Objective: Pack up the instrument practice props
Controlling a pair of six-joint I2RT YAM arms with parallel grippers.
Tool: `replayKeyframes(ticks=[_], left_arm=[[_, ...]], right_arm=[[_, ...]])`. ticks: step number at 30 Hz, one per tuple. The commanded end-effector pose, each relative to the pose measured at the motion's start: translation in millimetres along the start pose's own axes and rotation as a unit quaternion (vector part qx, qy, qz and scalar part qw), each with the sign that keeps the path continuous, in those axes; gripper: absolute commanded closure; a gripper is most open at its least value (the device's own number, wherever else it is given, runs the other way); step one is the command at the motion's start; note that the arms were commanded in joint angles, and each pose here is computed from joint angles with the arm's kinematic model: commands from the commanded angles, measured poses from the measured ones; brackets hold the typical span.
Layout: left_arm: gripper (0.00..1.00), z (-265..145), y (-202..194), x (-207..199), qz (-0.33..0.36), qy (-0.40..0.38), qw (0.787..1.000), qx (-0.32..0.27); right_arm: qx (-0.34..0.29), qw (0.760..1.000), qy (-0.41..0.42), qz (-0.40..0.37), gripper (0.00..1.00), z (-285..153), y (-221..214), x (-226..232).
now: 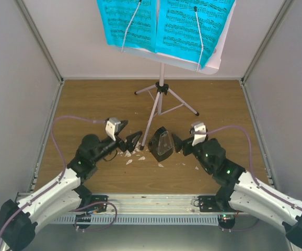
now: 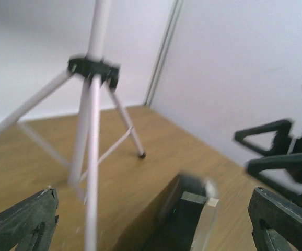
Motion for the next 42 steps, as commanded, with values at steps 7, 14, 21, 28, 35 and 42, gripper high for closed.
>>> replayKeyframes(ticks=[7, 14, 21, 28, 35, 42], left_arm=[[0.01, 61.9, 21.3, -55.1, -0.001, -0.076, 0.992, 0.101], [0.01, 83.3, -1.2, -50.3, 0.001, -0.068, 0.984, 0.164], [0.01, 107.4, -11.3, -55.7, 0.017, -0.110, 0.974, 0.198], [0.01, 122.7, -20.5, -59.6, 0.058, -0.101, 0.971, 0.208], [0.01, 131.4, -39.7, -63.3, 0.106, -0.044, 0.969, 0.219], [0.01, 128.3, -38.1, -62.8, 0.122, -0.023, 0.971, 0.204]], right_arm=[[0.113, 0.973, -0.152, 0.131, 0.00, 27.3, -30.7, -81.1], [0.137, 0.958, -0.136, 0.212, 0.00, 23.6, -67.7, -106.9], [0.160, 0.955, -0.121, 0.221, 0.00, 29.5, -81.4, -107.3], [0.159, 0.956, -0.115, 0.219, 0.00, 30.5, -81.3, -106.0], [0.162, 0.955, -0.112, 0.221, 0.00, 31.6, -84.2, -104.9], [0.163, 0.955, -0.111, 0.222, 0.00, 31.4, -85.7, -104.5]])
Point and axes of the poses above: each gripper's point midway between its finger pads, its own z axis out along the fingers, its own x axis along the line the jaws close on, y = z × x, the point moved 4 cm from there along -z, back along the fingers, and after that the axes turned 9 degrees about -z, right-handed, at the moved point
